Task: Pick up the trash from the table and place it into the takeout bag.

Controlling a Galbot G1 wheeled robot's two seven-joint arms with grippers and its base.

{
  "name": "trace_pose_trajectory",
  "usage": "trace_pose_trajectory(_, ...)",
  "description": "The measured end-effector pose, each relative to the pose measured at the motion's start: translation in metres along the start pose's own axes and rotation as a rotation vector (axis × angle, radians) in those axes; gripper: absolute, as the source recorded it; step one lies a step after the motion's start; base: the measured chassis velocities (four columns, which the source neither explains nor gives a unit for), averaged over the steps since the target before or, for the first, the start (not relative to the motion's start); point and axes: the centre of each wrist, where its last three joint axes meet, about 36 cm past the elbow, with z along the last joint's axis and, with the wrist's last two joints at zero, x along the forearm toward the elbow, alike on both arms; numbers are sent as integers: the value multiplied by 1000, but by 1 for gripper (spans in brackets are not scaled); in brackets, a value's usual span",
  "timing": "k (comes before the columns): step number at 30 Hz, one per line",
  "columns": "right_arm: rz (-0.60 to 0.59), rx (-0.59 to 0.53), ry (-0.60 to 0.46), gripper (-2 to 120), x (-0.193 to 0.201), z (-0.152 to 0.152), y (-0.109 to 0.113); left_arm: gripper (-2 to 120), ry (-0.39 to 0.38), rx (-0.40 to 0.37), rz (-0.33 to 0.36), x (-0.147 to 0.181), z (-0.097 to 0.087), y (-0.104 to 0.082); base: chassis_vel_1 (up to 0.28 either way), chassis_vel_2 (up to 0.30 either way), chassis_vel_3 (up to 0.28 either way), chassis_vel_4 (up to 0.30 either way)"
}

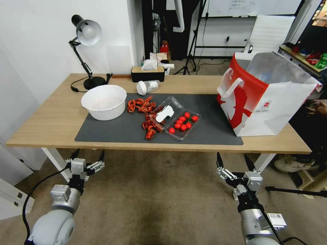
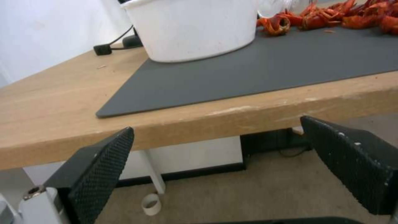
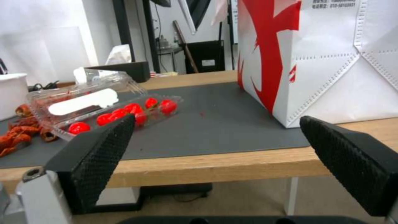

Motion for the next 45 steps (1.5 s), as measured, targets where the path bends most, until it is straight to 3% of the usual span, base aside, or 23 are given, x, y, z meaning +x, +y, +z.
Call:
trace_pose_trajectory(9, -16, -4, 7, 100, -1, 3, -1, 100, -21, -3, -3, -5, -6, 3, 0, 0, 0, 0)
trace_pose_trajectory(22, -90, -32, 59, 100, -2, 14, -7, 100, -100, -31, 38, -24, -31, 10, 0, 0, 0, 0)
trace_pose_trajectory(24, -94, -33, 64, 100, -3, 17, -8, 100, -136, -45, 70, -37, -43, 12, 0, 0, 0, 0)
trace_pose_trajectory(26, -96, -32, 68, 100, -4, 18, -8, 100, -184, -70, 104, -62, -67, 18, 0, 0, 0, 0)
trace_pose_trajectory(27, -96, -32, 68, 100, -4, 18, -8, 100, -184, -70, 104, -62, -67, 18, 0, 0, 0, 0)
trace_pose_trajectory(28, -96, -31, 67, 100, -5, 18, -9, 100, -204, -99, 131, -79, -85, 22, 0, 0, 0, 0)
trace_pose_trajectory(29, -94, -30, 69, 100, -6, 18, -9, 100, -215, -146, 173, -107, -115, 26, 0, 0, 0, 0)
trace_pose_trajectory(30, -94, -30, 69, 100, -6, 18, -9, 100, -215, -146, 173, -107, -115, 26, 0, 0, 0, 0)
trace_pose_trajectory(32, -90, -29, 72, 100, -6, 18, -9, 100, -213, -195, 232, -147, -148, 30, 0, 0, 0, 0)
trace_pose_trajectory(33, -90, -29, 72, 100, -6, 18, -9, 100, -213, -195, 232, -147, -148, 30, 0, 0, 0, 0)
trace_pose_trajectory(35, -84, -25, 74, 100, -4, 17, -10, 100, -220, -231, 267, -194, -181, 38, 0, 0, 0, 0)
trace_pose_trajectory(37, -80, -22, 75, 100, -3, 17, -12, 100, -207, -231, 285, -213, -191, 39, 0, 0, 0, 0)
trace_pose_trajectory(39, -75, -15, 74, 100, -2, 15, -14, 100, -174, -219, 326, -251, -215, 33, 0, 0, 0, 0)
trace_pose_trajectory(41, -69, -10, 71, 100, -1, 12, -16, 100, -139, -227, 401, -290, -234, 14, 0, 0, 0, 0)
trace_pose_trajectory(42, -69, -10, 71, 100, -1, 12, -16, 100, -139, -227, 401, -290, -234, 14, 0, 0, 0, 0)
trace_pose_trajectory(45, -62, -3, 69, 100, 1, 9, -19, 100, -87, -257, 465, -343, -247, -8, 0, 0, 0, 0)
